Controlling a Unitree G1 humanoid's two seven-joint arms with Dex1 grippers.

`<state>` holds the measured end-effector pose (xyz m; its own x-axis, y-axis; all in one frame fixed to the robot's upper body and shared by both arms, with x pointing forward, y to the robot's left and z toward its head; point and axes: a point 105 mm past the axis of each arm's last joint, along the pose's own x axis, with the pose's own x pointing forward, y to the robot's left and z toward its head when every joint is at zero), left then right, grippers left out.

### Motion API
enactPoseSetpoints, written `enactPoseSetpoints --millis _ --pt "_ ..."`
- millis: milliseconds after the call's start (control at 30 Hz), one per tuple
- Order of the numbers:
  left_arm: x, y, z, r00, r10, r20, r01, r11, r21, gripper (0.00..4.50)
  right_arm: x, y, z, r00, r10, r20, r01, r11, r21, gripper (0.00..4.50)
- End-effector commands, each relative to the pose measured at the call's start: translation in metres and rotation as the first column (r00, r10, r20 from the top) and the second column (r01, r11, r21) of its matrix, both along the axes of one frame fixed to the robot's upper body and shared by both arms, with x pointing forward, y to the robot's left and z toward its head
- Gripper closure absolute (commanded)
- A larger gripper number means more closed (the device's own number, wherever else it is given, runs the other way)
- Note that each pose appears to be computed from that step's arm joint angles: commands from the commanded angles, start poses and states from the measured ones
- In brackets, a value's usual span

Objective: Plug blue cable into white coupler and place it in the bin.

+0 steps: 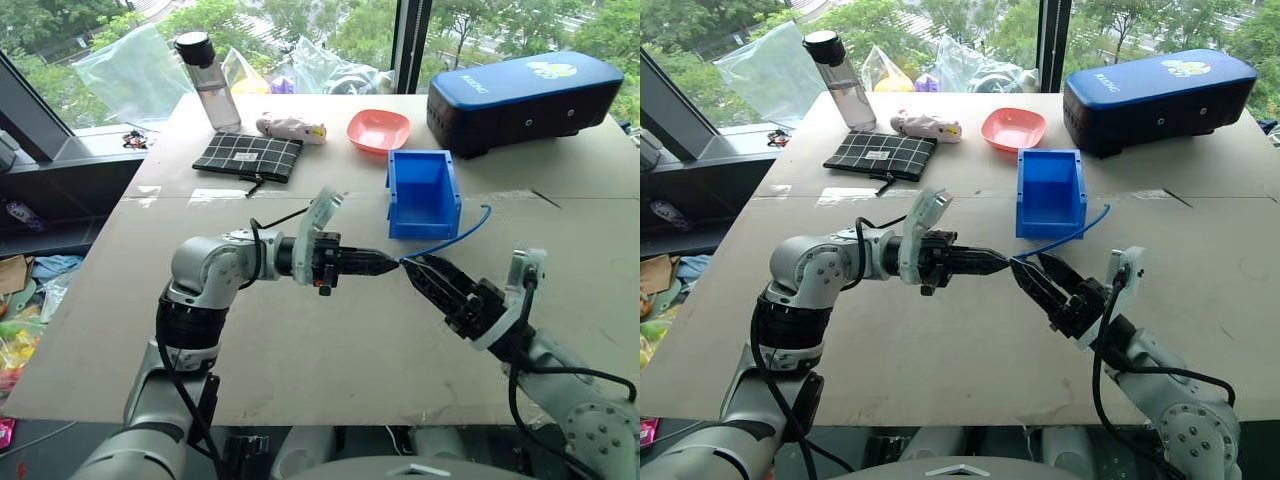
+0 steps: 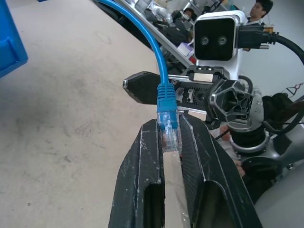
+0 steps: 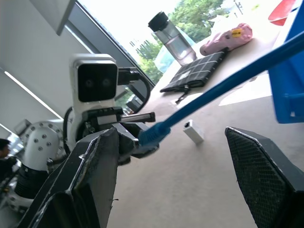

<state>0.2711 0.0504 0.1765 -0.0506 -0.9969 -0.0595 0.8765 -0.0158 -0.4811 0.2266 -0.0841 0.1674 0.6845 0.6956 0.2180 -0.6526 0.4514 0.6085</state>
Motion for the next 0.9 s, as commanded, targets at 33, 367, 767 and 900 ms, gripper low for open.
enactPoseSetpoints --millis 33,367,767,900 --pt "-0.009 -0.003 0.017 0.999 -0.024 0.029 0.025 0.998 -0.049 4.5 -0.002 0.005 0.01 0.999 0.034 0.003 -0.034 0.998 0.058 1.45" --pt "-0.019 -0.006 0.018 0.998 -0.035 0.052 0.038 0.998 -0.052 4.5 -0.003 0.003 0.017 0.998 0.055 0.004 -0.056 0.993 0.107 4.46" --pt "0.025 0.054 0.012 0.839 0.436 0.326 -0.462 0.887 0.004 0.55 -0.002 -0.008 0.009 0.999 0.032 0.003 -0.033 0.995 0.089 4.5" --pt "0.05 0.103 0.006 0.671 0.534 0.515 -0.64 0.767 0.039 0.55 0.003 -0.01 0.005 1.0 0.028 0.002 -0.028 0.996 0.088 4.5"
